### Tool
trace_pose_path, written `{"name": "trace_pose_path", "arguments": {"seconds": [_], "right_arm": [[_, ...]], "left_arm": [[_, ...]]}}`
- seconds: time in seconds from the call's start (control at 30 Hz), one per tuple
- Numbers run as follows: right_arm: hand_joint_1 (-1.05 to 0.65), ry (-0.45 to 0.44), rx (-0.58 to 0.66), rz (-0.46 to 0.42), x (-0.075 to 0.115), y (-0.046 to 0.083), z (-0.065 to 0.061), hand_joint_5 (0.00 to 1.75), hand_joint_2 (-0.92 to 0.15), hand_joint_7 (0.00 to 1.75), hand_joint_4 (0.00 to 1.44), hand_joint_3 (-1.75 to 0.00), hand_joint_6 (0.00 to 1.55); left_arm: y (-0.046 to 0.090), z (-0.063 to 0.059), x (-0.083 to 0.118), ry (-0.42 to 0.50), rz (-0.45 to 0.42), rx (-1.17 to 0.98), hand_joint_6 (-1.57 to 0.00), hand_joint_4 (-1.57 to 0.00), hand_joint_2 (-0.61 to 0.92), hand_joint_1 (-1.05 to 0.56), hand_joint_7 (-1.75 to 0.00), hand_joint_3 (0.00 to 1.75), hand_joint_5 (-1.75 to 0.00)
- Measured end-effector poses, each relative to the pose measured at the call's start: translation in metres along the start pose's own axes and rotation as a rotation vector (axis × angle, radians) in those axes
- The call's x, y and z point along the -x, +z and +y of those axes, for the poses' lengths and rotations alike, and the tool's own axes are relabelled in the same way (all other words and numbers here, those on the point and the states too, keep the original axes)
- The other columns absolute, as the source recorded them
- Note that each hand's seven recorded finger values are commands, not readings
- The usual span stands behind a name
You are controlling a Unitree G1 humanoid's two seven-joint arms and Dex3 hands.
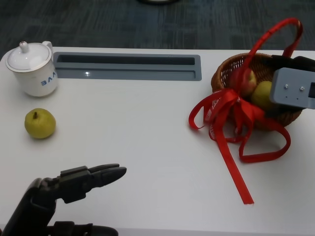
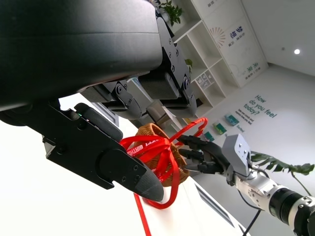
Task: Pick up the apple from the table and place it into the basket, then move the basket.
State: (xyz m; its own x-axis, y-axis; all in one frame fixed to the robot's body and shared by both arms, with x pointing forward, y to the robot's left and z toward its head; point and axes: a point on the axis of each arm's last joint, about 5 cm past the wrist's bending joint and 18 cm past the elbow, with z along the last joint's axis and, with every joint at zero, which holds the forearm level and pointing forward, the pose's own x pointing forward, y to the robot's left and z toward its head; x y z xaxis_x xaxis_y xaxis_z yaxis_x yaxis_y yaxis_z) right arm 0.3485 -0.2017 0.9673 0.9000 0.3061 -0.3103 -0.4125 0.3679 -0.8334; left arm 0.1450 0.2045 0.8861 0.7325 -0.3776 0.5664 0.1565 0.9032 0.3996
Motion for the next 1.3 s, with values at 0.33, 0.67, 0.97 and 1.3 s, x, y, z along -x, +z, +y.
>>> {"name": "trace_pose_path", "arguments": {"seconds": [0.33, 0.67, 0.97, 1.3], "right_arm": [[-0.88, -0.015, -0.067, -0.21, 0.021, -0.023, 0.011, 0.02, -0.74, 0.01, 0.23, 0.0, 0.19], [-0.83, -0.053, -0.099, -0.402, 0.041, -0.034, 0.027, 0.02, -0.74, 0.02, 0.28, 0.0, 0.26], [-0.58, -0.113, -0.262, -0.648, 0.06, -0.03, 0.056, 0.04, -0.74, 0.04, 0.55, 0.0, 0.51], [-0.45, -0.145, -0.425, -0.91, 0.066, -0.003, 0.096, 0.02, -0.78, 0.02, 0.72, -0.01, 0.67]], "left_arm": [[-0.002, 0.006, -0.007, -0.019, -0.013, -0.015, -0.73, -0.74, 0.71, -0.48, 0.0, 0.0, 0.0], [-0.007, 0.008, -0.012, -0.039, -0.012, -0.011, -0.73, -0.75, 0.73, -0.5, 0.0, 0.01, 0.0], [-0.013, 0.01, -0.018, -0.042, -0.015, -0.008, -0.75, -0.76, 0.74, -0.53, -0.01, 0.0, 0.0], [-0.013, 0.012, -0.018, -0.027, -0.011, 0.01, -0.75, -0.76, 0.75, -0.54, 0.0, 0.0, 0.0]]}}
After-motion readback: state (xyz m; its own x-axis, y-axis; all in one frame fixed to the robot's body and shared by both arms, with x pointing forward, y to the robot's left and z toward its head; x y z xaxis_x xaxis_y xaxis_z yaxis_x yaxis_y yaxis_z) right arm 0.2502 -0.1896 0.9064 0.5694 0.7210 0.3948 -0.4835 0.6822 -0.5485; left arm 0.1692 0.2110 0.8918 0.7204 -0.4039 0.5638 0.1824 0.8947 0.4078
